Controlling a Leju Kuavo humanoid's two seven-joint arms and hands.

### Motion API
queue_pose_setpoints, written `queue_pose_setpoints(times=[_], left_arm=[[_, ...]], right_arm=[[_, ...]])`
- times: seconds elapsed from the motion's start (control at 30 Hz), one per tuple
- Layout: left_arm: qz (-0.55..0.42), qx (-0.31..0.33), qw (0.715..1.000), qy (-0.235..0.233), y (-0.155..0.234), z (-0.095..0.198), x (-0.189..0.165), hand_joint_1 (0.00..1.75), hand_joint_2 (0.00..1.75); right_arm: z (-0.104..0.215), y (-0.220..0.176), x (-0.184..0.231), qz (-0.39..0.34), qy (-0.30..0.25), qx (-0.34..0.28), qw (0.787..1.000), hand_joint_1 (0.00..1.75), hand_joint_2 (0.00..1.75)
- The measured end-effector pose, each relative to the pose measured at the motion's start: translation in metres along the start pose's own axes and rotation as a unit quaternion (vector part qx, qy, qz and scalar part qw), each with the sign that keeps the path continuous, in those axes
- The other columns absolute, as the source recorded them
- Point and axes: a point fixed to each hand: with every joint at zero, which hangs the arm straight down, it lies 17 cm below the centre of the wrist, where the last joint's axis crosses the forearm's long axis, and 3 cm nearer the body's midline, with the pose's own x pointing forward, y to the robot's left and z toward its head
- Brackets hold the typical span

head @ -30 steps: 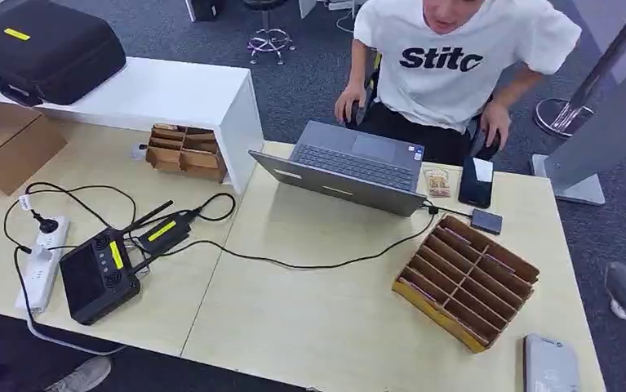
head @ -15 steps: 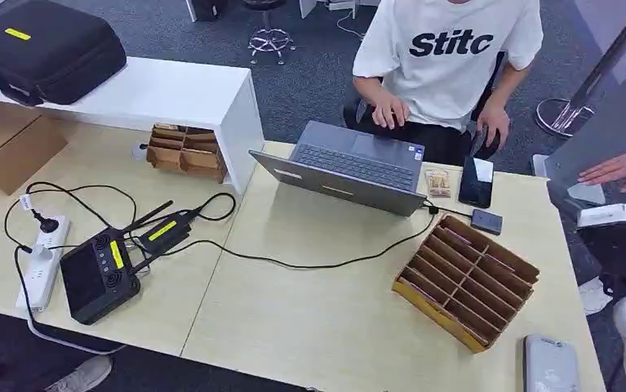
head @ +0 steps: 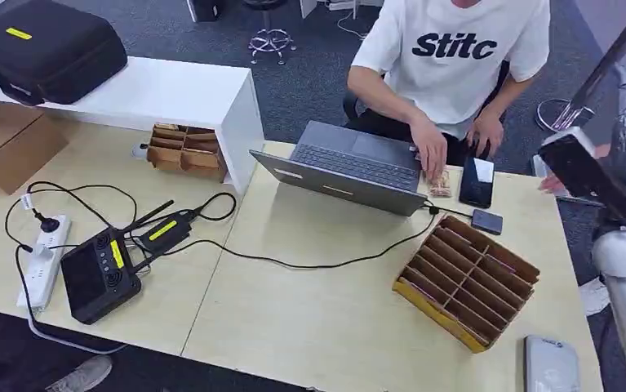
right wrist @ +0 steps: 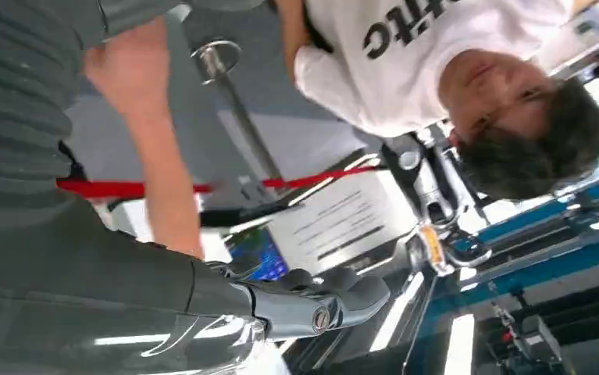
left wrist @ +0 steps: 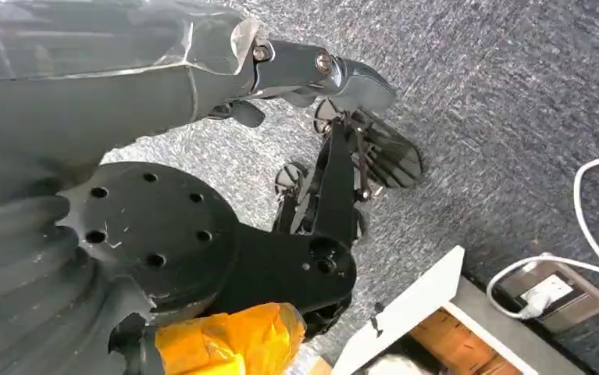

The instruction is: Pass the card to the sensor for recognition and then transmit it.

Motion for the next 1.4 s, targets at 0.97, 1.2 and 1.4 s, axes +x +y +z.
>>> queue_pose_setpoints(times=[0.97, 1.2, 1.4], left_arm=[[-0.001, 0.001, 1.000, 0.004, -0.002, 0.000, 0.000, 0.00, 1.75], [-0.001, 0.001, 1.000, 0.004, -0.002, 0.000, 0.000, 0.00, 1.75], [-0.001, 0.001, 1.000, 0.004, -0.002, 0.000, 0.000, 0.00, 1.75]], right_arm=[[-0.024, 0.015, -0.039, 0.015, 0.068, 0.018, 0.997, 0.00, 1.75], [-0.023, 0.016, -0.040, 0.015, 0.070, 0.019, 0.997, 0.00, 1.75], [-0.023, 0.017, -0.041, 0.015, 0.071, 0.020, 0.997, 0.00, 1.75]])
